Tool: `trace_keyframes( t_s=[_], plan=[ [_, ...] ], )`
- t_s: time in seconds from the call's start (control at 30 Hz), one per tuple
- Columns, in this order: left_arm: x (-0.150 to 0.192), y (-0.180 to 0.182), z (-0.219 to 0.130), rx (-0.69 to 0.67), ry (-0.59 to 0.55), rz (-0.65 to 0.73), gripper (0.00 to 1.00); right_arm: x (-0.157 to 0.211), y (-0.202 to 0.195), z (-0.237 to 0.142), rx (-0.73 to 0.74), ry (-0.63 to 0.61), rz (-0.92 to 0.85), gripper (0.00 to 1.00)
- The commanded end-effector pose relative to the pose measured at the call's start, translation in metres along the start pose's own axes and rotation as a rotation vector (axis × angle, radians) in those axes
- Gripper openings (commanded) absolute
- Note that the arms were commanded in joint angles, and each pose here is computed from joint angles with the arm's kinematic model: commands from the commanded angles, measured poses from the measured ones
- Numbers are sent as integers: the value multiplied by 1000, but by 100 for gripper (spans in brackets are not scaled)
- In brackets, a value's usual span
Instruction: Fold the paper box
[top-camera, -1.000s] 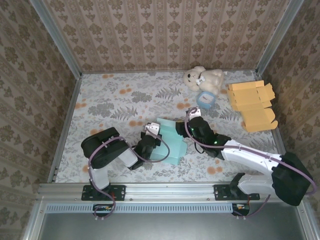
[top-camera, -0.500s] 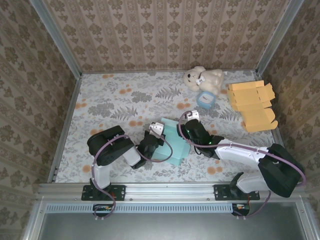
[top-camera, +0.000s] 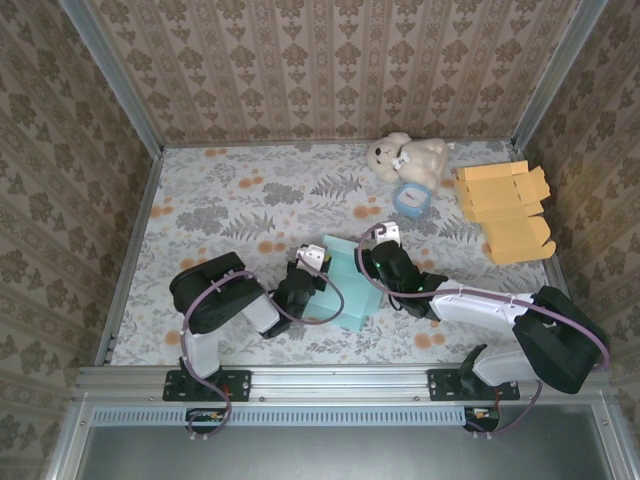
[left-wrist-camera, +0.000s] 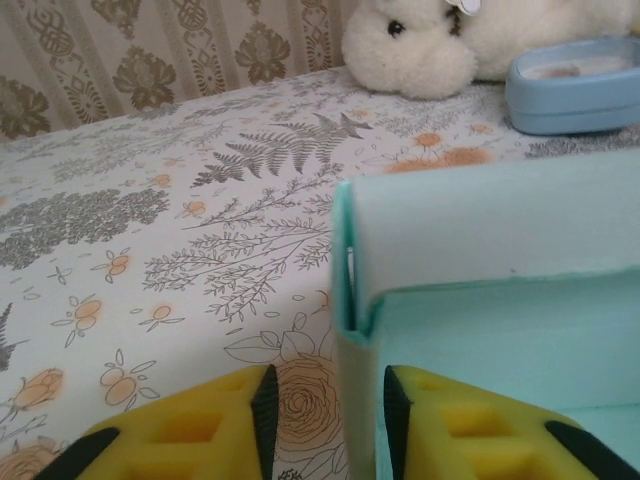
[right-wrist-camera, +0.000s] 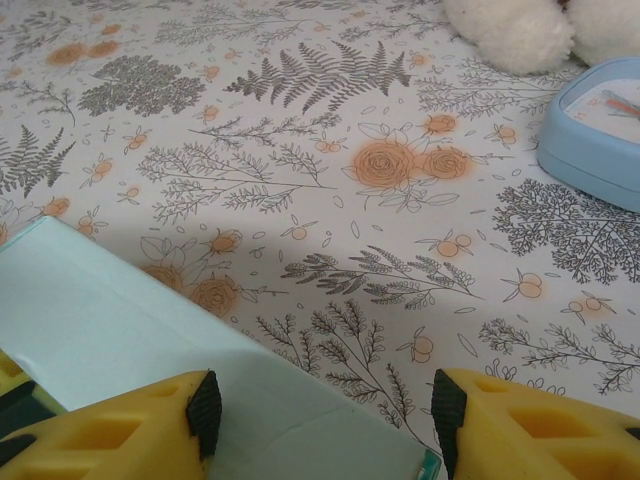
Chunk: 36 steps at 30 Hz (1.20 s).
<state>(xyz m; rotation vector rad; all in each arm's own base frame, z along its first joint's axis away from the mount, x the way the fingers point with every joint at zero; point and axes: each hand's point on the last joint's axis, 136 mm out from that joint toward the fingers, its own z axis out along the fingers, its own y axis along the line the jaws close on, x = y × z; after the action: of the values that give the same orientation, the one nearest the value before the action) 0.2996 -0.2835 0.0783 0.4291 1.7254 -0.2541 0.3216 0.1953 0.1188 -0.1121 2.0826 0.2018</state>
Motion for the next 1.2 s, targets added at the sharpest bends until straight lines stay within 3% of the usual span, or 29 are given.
trace_keyframes(
  t_s=[0.0, 0.3, 0.5, 0.63, 0.9, 1.17],
  plan=[
    [-12, -1, -11, 28, -25, -19, 40, 16, -18, 1, 74, 46, -30, 60],
    [-7, 11, -41, 59, 17, -50, 46, 14, -22, 1, 113, 55, -35, 60],
    [12, 30, -54, -62, 310, -115, 46, 14, -26, 1, 134, 53, -29, 60],
    [24, 49, -81, -118, 398, -227, 50, 15, -31, 3, 162, 55, -23, 61],
    [33, 77, -123, -165, 412, -346, 52, 16, -48, 21, 219, 119, 17, 61],
    [10, 80, -145, -125, 327, -425, 52, 20, -64, 52, 235, 201, 104, 61]
  ],
)
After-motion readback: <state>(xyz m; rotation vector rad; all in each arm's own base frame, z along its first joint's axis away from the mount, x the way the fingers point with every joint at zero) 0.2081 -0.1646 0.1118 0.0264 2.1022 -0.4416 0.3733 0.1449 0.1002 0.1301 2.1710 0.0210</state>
